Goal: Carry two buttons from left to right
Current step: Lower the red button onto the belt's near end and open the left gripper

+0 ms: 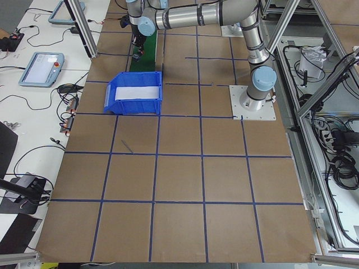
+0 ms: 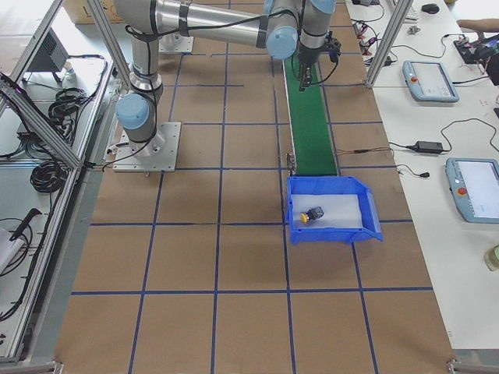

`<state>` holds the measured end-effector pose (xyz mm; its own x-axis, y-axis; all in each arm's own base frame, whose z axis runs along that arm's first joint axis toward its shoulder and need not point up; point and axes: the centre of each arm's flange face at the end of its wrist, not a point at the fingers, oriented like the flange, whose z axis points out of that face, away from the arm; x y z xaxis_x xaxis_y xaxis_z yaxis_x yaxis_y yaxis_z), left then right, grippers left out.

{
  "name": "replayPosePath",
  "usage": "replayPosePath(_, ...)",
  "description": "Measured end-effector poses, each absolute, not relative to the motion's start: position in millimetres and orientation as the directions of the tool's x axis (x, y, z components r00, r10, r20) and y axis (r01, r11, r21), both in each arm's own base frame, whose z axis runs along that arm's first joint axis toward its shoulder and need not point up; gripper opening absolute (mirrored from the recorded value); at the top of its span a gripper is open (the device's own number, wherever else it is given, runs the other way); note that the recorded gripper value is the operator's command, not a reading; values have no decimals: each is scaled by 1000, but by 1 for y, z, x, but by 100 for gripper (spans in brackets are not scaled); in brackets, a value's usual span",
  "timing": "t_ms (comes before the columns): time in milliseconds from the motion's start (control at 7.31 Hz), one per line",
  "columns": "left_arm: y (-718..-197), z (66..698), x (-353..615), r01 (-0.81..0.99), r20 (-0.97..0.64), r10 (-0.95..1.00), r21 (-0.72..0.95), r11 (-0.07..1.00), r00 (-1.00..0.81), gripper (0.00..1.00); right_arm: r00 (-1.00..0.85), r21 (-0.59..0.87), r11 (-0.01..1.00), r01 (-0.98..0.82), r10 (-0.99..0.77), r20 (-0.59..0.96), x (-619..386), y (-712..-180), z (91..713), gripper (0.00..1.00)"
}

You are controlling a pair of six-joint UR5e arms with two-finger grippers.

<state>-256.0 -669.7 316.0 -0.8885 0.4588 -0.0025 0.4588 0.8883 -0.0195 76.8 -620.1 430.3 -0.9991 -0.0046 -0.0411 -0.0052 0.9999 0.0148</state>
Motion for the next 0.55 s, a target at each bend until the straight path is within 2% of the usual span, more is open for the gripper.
replayPosePath(137, -674, 301, -260, 456, -4, 456, -16, 890, -890, 95, -999, 15, 1000, -5, -5, -41, 76, -620, 430, 59)
replayPosePath(274, -675, 293, -262, 443, -9, 443, -11, 896, -896, 100, -999, 15, 1000, -5, -5, -40, 76, -620, 430, 59)
replayPosePath(547, -675, 291, -262, 423, -23, 423, -9, 906, -906, 100, -999, 12, 1000, -5, -5, -41, 76, -621, 431, 59)
